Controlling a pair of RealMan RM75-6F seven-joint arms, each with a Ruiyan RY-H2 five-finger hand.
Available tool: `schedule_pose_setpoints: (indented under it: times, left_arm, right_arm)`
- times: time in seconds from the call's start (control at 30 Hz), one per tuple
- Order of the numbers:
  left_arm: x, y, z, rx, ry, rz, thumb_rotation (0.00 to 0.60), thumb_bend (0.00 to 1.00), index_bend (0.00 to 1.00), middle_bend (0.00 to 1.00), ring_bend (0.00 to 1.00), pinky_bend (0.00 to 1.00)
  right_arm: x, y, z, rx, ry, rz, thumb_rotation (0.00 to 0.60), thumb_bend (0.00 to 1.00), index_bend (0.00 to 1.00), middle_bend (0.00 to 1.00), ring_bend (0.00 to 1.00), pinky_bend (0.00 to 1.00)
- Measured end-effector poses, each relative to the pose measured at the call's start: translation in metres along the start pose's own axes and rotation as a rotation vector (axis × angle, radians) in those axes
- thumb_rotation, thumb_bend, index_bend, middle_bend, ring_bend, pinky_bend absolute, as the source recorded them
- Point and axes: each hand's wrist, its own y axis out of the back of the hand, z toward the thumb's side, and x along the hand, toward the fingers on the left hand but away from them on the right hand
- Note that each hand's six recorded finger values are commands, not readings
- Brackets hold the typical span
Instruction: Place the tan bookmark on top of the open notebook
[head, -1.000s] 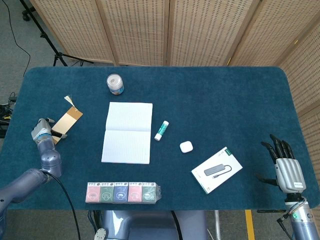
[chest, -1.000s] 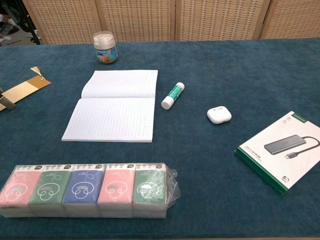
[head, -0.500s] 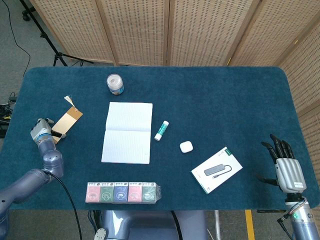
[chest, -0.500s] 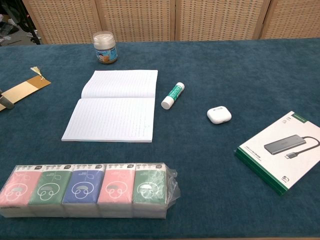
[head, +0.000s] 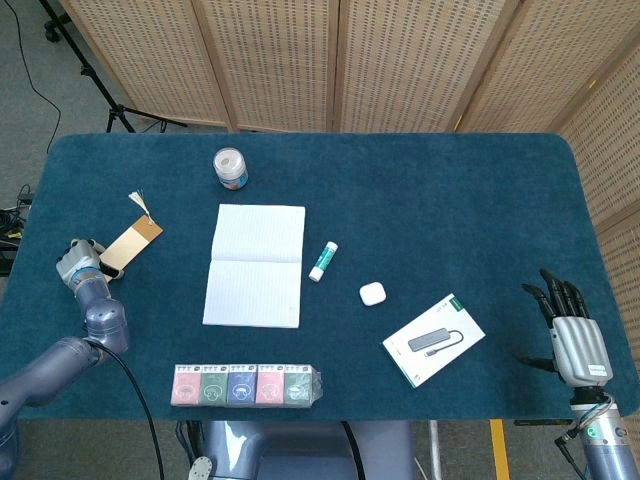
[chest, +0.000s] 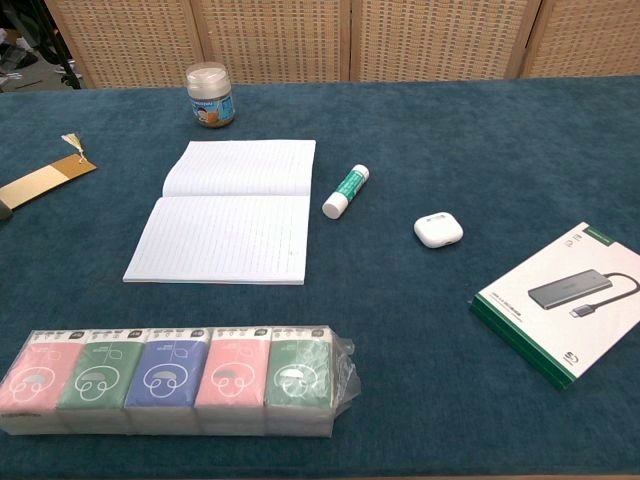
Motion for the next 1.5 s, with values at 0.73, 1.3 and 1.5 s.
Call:
schedule_pose_setpoints:
  times: [0.73,1.3,1.5]
  left_arm:
    - [-0.031,0.065,0.015,-0.070,-0.216,0.119,0.600,0.26,0.73,0.00,0.00,0.02]
    - [-0.157,0.092,0.081,0.001,-0.658,0.207,0.600,0.26,0.75,0.00,0.00,0.02]
    - [-0.234,0.069,0.119,0.058,-0.842,0.181,0.600,0.25,0.76,0.00,0.00,0.02]
  right_arm:
    - [0.001,-0.001,0.002,0.002,0.005,0.005,0.600,0.00,0.15,0.00,0.00,0.00]
    - [0.000,-0.002,0.001,-0.001,0.000,0.010,0.600,0.00,0.15,0.00,0.00,0.00]
    - [-0.001,-0.001,-0.002,-0.011,-0.005,0.010,0.600,0.00,0.15,0.00,0.00,0.00]
